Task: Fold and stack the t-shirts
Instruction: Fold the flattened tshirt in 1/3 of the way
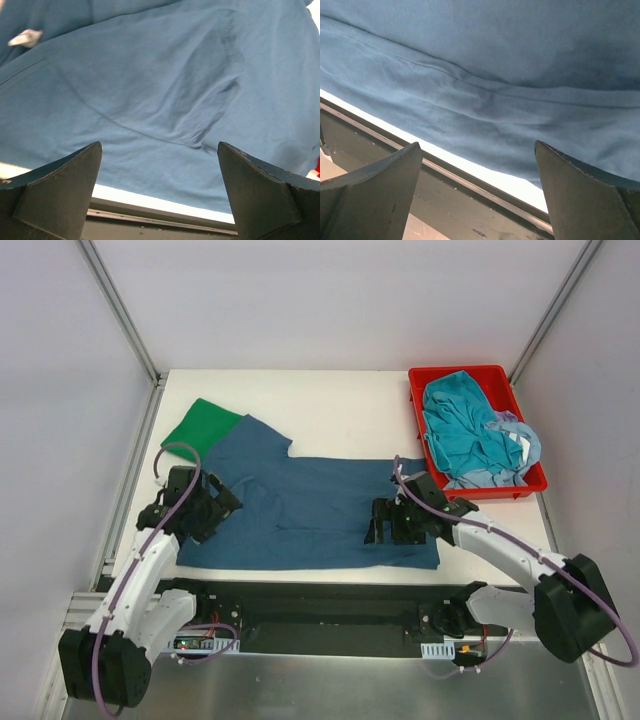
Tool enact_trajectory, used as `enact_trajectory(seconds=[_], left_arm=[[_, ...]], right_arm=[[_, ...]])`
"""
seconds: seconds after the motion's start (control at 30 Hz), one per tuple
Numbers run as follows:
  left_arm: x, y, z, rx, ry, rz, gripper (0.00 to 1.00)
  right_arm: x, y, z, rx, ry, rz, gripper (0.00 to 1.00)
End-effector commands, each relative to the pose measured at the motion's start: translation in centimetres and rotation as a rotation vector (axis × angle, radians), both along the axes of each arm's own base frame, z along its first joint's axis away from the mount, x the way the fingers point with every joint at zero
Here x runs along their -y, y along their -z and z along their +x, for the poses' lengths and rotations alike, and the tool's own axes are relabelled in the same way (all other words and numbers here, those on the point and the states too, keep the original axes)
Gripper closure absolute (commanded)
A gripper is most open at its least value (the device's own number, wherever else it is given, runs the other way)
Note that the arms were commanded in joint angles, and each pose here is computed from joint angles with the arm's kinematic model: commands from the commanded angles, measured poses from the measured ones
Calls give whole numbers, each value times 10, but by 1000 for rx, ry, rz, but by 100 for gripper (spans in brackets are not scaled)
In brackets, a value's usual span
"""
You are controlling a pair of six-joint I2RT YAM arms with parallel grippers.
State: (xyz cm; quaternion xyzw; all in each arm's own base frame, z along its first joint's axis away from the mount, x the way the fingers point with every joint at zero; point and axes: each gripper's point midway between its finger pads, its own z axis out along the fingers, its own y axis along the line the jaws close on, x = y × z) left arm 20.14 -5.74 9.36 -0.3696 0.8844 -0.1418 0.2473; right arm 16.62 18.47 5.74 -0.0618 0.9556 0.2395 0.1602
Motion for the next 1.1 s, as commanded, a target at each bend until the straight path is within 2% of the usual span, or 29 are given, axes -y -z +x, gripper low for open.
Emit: enact_trajectory(seconds=[0.0,0.27,0.7,1.07], left_arm=[[22,-11,35,85,89,-81,1],[20,16,62,26,98,-42,1],[-4,49,59,-79,21,77,1],[-29,75,12,-203,-95,161,1]], right_arm=[[-20,-9,18,14,-14,41,4],[-20,-7,60,97,53,-19,4],[-3,17,66,-30,129,-19,4],[2,-19,77,110,98,12,4]])
